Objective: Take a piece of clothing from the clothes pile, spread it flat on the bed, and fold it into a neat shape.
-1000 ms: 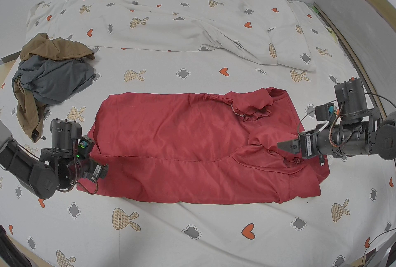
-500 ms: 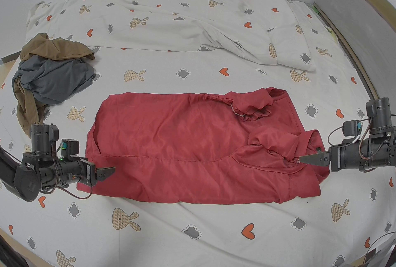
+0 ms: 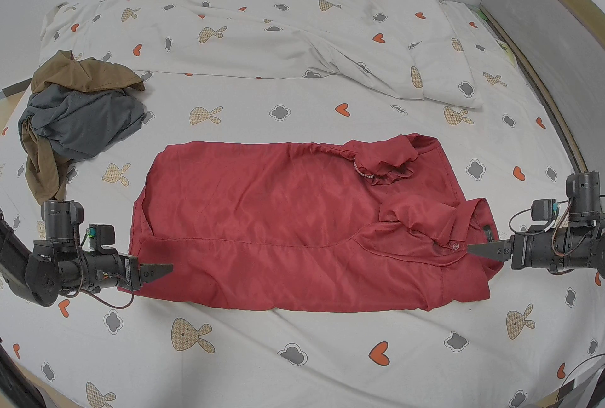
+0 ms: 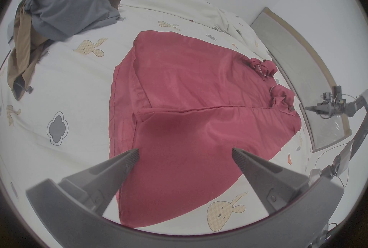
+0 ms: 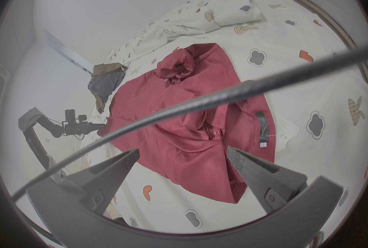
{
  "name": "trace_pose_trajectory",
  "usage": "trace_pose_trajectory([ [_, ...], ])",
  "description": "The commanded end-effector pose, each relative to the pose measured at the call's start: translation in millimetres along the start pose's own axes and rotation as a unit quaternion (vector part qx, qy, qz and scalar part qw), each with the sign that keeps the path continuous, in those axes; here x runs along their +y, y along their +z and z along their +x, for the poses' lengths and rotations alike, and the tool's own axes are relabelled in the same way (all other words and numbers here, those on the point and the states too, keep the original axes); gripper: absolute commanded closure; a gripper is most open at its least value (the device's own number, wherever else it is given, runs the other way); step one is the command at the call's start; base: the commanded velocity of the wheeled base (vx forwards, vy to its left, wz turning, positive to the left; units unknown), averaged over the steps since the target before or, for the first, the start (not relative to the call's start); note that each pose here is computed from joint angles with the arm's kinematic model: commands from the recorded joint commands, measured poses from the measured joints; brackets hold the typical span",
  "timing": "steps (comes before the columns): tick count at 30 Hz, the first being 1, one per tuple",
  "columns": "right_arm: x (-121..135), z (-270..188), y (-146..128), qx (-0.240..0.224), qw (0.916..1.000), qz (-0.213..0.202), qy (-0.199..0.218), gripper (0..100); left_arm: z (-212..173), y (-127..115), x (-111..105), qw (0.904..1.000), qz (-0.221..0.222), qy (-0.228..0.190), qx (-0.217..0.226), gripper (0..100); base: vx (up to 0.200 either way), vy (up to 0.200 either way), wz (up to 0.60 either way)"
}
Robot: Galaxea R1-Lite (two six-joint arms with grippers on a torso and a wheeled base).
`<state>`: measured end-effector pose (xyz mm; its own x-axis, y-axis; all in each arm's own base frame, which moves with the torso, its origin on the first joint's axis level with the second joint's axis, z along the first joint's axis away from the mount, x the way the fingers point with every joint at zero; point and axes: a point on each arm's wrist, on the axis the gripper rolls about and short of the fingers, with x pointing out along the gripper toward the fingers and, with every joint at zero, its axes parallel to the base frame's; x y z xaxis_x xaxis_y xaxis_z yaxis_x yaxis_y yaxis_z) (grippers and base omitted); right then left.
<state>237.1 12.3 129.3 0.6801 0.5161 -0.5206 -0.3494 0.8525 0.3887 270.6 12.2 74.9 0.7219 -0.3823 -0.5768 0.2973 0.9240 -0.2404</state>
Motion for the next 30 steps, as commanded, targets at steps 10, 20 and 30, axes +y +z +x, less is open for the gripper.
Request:
trace_pose_trajectory([
  [10, -17, 26, -31, 0.076, 0.9947, 0.05, 0.049, 0, -5, -6, 7, 1.0, -0.009, -0.003, 0.001, 0, 0.0, 0.0, 0.0],
  [20, -30, 27, -30, 0.074, 0.9946, 0.064, 0.035, 0, -22, -2, -13, 0.9995, 0.02, -0.018, -0.019, 0, 0.0, 0.0, 0.0],
  [30, -38, 27, -28, 0.068, 0.9949, 0.071, 0.024, 0, -5, -14, -23, 0.9987, 0.023, -0.043, 0.019, 0, 0.0, 0.0, 0.0],
])
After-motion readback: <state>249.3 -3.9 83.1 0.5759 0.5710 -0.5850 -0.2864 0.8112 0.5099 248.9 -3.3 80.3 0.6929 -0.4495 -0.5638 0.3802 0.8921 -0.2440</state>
